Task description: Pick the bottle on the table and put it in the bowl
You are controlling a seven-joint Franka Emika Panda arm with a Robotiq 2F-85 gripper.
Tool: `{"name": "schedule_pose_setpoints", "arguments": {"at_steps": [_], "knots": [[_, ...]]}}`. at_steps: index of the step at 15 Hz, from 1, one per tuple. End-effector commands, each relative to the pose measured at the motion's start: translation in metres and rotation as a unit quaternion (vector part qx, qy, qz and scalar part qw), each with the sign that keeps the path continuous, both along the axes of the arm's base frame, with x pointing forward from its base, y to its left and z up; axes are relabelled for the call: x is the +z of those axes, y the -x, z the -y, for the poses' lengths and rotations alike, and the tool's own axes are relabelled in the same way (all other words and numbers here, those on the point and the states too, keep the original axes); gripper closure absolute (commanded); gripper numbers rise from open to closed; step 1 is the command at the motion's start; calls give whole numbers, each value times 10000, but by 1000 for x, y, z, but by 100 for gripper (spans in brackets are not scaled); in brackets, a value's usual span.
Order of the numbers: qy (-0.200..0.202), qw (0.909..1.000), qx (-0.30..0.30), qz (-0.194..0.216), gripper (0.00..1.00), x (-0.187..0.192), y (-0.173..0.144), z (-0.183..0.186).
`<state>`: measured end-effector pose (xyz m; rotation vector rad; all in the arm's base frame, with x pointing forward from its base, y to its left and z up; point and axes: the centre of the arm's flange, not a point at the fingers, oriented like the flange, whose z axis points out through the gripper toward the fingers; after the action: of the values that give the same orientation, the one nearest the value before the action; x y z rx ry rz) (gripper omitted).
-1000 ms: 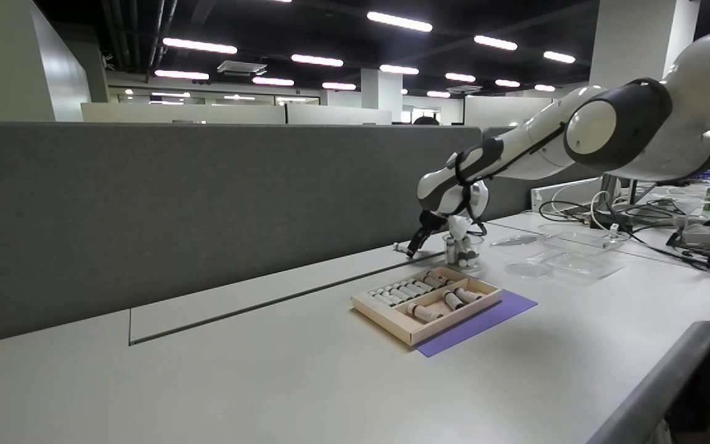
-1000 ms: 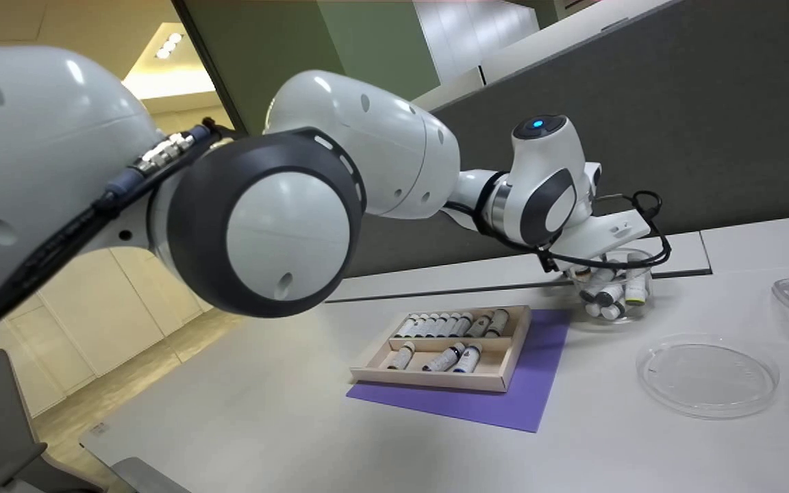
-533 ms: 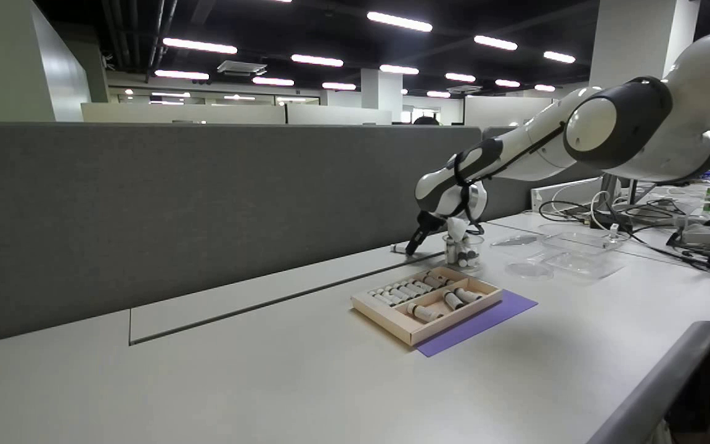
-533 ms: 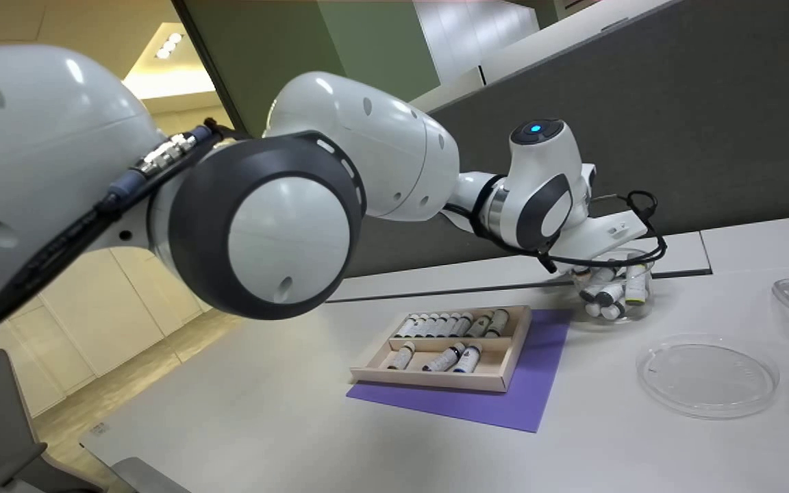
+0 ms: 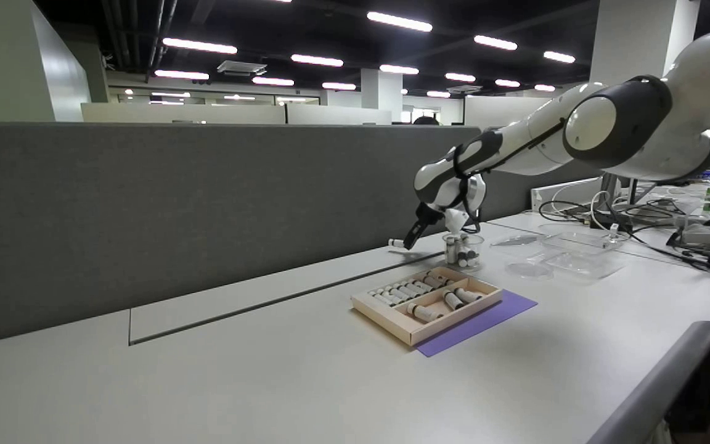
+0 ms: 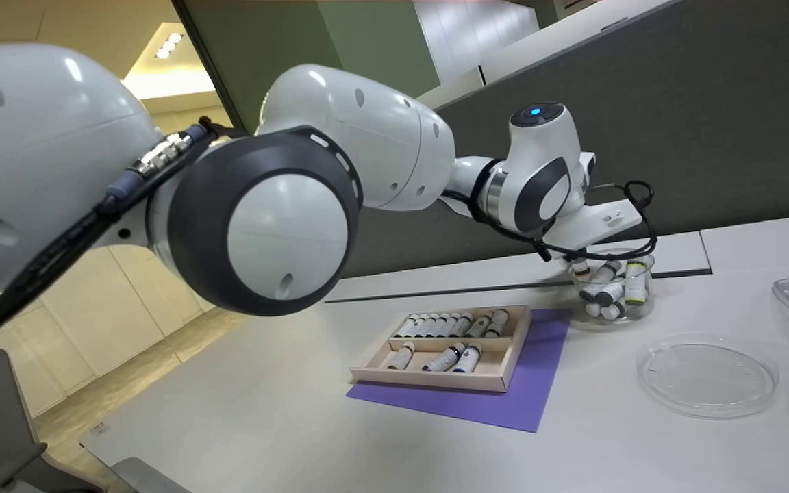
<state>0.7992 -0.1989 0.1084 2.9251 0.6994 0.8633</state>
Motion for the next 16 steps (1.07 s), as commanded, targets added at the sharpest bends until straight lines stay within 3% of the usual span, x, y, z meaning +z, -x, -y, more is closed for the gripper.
{"name": "schedule_pose_setpoints", "arguments": {"at_steps": [1,5,9,12,16], "knots": [[-322,9994,-120,65,94,51,-61,-4],[-669,9976,-54,-191,94,122,-58,-32],[-1001,9856,345,-1316,94,164,-36,-63],[-1219,9665,848,-2095,94,184,-20,-79],[-1491,9268,1405,-3148,94,184,-7,-86]]}}
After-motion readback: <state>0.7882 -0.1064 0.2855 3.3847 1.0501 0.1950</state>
